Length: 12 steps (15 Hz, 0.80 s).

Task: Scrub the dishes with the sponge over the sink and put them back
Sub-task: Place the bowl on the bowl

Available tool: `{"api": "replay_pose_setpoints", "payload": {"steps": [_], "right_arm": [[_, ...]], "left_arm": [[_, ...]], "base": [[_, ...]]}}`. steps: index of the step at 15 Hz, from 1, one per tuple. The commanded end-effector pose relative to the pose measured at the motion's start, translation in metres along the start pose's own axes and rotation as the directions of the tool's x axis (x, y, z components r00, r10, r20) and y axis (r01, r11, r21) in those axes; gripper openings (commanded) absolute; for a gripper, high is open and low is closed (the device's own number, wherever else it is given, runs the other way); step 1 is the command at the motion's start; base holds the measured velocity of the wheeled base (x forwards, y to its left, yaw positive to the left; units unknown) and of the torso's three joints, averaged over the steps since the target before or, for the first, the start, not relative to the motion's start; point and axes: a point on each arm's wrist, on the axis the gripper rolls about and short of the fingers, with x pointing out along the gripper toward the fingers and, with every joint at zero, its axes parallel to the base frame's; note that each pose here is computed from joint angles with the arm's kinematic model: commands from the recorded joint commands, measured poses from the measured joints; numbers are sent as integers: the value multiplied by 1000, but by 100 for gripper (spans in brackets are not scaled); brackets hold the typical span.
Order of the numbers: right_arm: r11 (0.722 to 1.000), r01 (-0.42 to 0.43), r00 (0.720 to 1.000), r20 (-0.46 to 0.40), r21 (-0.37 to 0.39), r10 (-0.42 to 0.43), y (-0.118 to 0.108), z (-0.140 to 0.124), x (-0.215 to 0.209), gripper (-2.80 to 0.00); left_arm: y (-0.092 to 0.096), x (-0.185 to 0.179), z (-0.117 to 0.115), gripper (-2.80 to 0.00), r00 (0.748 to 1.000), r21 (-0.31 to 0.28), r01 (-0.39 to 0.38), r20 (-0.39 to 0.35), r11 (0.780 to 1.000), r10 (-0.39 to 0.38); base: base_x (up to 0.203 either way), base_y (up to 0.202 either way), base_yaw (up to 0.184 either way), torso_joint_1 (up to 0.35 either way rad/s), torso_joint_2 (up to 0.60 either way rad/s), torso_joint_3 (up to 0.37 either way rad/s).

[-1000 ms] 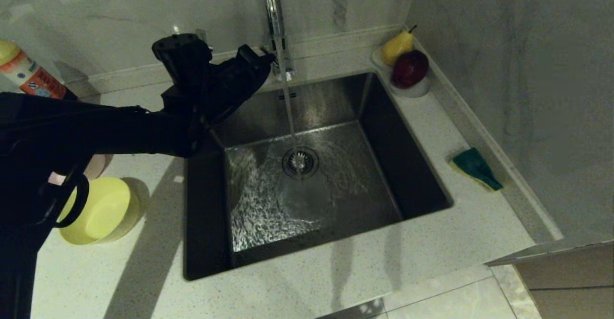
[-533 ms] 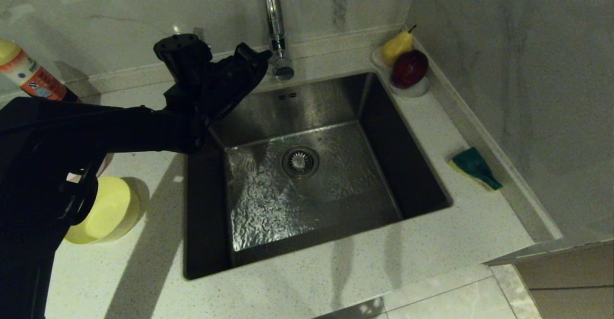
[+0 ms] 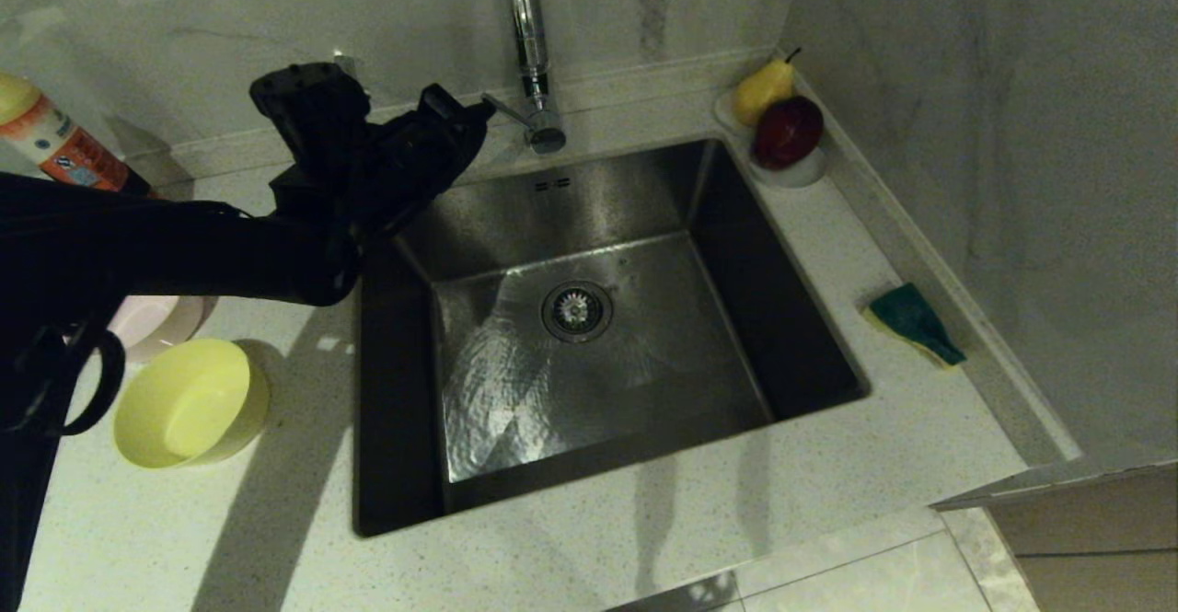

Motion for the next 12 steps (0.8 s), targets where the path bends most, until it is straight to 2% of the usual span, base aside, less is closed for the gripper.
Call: {"api": "replay_pose_setpoints", "payload": {"steps": [1, 3, 4, 6, 8, 9, 10, 11, 12], "right_arm": [[1000, 0, 1000, -1, 0, 0, 0, 0, 0, -280], [1000, 0, 1000, -1, 0, 0, 0, 0, 0, -280], [1000, 0, 1000, -1, 0, 0, 0, 0, 0, -280], [1000, -2, 1000, -1, 0, 2, 0, 0, 0, -280], [1000, 0, 1000, -1, 0, 0, 0, 0, 0, -280], [1000, 0, 1000, -1, 0, 0, 0, 0, 0, -280], [1000, 0, 1000, -1, 0, 0, 0, 0, 0, -280], [1000, 0, 1000, -1, 0, 0, 0, 0, 0, -280], [1000, 0, 1000, -1, 0, 0, 0, 0, 0, -280]], "left_arm": [[-52, -31, 23, -280, 996, 7, 85, 29, 996, -85], [-74, -55, 27, -280, 995, 14, 101, 17, 995, -101], [-78, -67, 25, -280, 996, 35, 91, -1, 995, -91], [-83, -92, 22, -280, 997, 132, 67, -33, 989, -63], [-100, -121, 32, -280, 999, 231, 42, -32, 972, -35], [-108, -138, 38, -280, 1000, 290, 3, -17, 957, 3], [-113, -155, 42, -280, 998, 360, -66, 16, 931, 64], [-113, -172, 44, -280, 988, 430, -156, 66, 889, 141], [-113, -190, 46, -280, 969, 506, -249, 129, 826, 213]], "base": [[0, 0, 0, 0, 0, 0], [0, 0, 0, 0, 0, 0], [0, 0, 0, 0, 0, 0], [0, 0, 0, 0, 0, 0], [0, 0, 0, 0, 0, 0], [0, 0, 0, 0, 0, 0], [0, 0, 0, 0, 0, 0], [0, 0, 0, 0, 0, 0], [0, 0, 0, 0, 0, 0]]}}
